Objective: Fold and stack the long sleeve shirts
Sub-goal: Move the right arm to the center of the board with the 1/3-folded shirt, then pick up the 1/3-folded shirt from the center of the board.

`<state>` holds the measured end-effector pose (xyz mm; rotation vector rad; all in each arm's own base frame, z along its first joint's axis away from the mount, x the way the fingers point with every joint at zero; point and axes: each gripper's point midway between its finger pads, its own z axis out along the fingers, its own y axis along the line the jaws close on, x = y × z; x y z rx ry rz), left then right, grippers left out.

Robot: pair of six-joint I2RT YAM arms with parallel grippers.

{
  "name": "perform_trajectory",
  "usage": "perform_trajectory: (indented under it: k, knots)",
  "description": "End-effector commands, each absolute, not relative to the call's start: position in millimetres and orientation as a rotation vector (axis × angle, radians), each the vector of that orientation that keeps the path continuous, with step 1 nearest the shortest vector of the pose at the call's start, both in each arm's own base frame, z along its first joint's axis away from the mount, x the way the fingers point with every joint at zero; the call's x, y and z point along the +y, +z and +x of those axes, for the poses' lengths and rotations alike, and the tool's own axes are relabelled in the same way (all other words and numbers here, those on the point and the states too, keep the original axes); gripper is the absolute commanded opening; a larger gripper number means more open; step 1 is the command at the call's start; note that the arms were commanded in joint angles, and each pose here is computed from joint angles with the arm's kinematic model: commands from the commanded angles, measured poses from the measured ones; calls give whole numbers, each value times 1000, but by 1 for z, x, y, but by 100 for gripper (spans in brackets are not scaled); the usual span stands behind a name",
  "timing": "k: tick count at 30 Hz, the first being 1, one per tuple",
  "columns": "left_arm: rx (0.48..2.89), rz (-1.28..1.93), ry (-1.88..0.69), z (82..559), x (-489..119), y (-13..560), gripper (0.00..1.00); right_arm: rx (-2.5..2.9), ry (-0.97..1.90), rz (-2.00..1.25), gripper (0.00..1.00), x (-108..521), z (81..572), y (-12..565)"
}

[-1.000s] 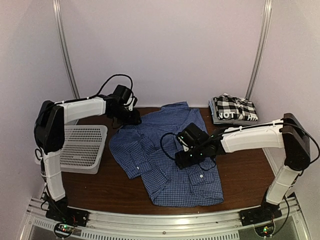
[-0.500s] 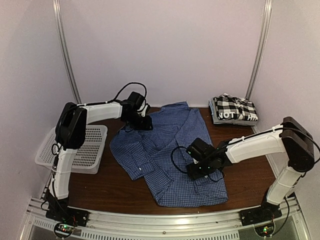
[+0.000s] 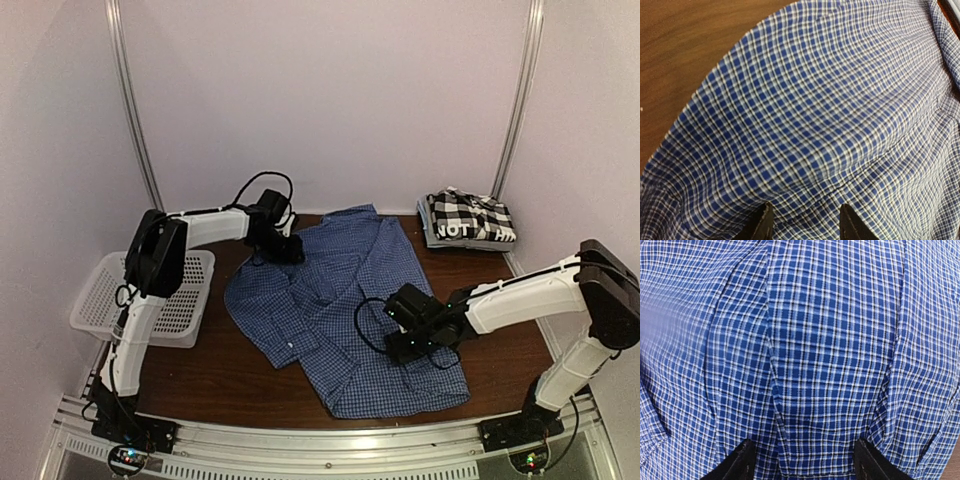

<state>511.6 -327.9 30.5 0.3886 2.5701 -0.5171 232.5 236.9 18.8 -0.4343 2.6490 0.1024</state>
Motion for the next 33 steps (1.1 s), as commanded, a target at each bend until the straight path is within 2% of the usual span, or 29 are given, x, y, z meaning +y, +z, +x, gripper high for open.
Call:
perform_trajectory:
  k: [1,8,13,17,24,33]
  knots:
    - [2581,387,-501,530,-314,18,47,2730,-41,-483,68,206,212,1]
    - [2591,423,-527,538,-319,8,46,2711,5,-480,69,216,217,14]
    - [2595,432,-523,537,-318,5,46,2638,140,-485,70,249,230,59]
    - [2595,439,-507,540,-315,2,47,2611,257,-553,71,282,216,76]
    - [2590,451,-525,541,-318,0,47,2617,323,-665,70,323,186,61]
    - [2586,468,-534,541,-320,4,47,2575,310,-618,62,348,208,52]
